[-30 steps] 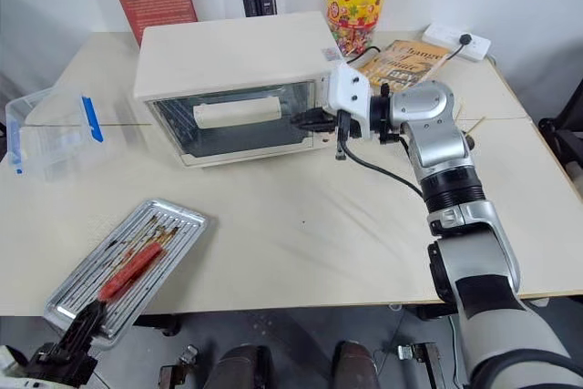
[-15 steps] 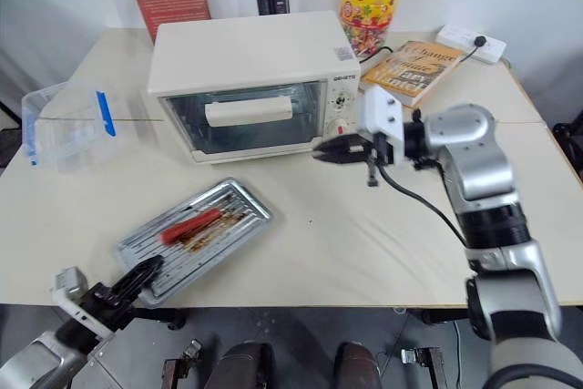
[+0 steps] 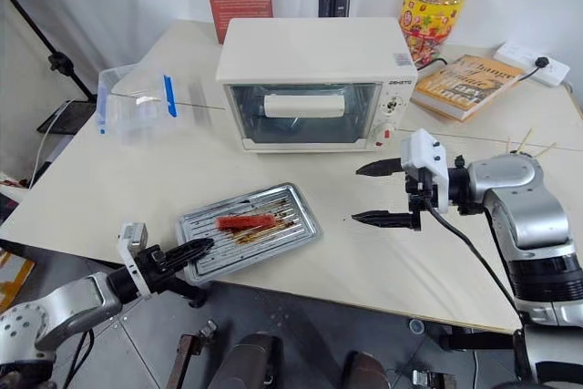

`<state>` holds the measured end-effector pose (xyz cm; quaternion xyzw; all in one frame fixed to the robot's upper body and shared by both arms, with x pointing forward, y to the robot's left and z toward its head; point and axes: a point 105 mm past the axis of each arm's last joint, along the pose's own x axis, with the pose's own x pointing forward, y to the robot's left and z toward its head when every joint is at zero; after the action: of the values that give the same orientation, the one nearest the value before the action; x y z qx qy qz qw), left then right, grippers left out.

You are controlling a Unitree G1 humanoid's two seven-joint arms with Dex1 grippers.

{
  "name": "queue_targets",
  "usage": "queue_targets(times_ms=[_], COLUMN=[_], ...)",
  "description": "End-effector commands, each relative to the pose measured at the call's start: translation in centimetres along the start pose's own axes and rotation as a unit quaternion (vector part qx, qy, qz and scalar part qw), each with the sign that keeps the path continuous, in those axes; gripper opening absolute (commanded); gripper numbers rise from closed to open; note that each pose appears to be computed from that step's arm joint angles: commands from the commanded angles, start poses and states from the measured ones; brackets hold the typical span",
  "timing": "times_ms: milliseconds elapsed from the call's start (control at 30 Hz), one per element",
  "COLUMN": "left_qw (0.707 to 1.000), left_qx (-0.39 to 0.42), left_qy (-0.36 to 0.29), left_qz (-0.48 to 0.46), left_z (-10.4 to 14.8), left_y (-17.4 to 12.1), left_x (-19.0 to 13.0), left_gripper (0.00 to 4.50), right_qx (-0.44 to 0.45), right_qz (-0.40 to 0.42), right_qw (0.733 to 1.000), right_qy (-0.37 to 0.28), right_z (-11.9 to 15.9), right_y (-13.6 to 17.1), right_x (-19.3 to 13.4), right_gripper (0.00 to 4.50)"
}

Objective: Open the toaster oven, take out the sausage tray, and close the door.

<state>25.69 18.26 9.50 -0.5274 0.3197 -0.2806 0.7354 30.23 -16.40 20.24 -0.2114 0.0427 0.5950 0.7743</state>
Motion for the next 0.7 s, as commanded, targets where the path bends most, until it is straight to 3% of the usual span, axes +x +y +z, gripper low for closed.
queue_targets(times_ms=[33,233,700], left_qw=[0.996,0.995,0.994], left_qx=[0.049,0.064,0.083], left_qy=[0.027,0.029,-0.05], left_qz=[-0.069,-0.074,-0.059], left_z=[1.1,2.0,1.2], left_y=[-3.9,-4.5,-4.3], left_x=[2.2,2.5,-1.8], left_gripper=[0.0,0.0,0.0], right_qx=[-0.026,-0.022,-0.017], right_qz=[-0.026,-0.037,0.009], right_qw=[0.999,0.999,1.0], right_qy=[-0.012,-0.007,-0.005], right_z=[1.6,1.3,1.1], right_y=[0.0,0.4,0.3], right_x=[-1.0,-0.8,0.3], right_gripper=[4.48,4.48,4.48])
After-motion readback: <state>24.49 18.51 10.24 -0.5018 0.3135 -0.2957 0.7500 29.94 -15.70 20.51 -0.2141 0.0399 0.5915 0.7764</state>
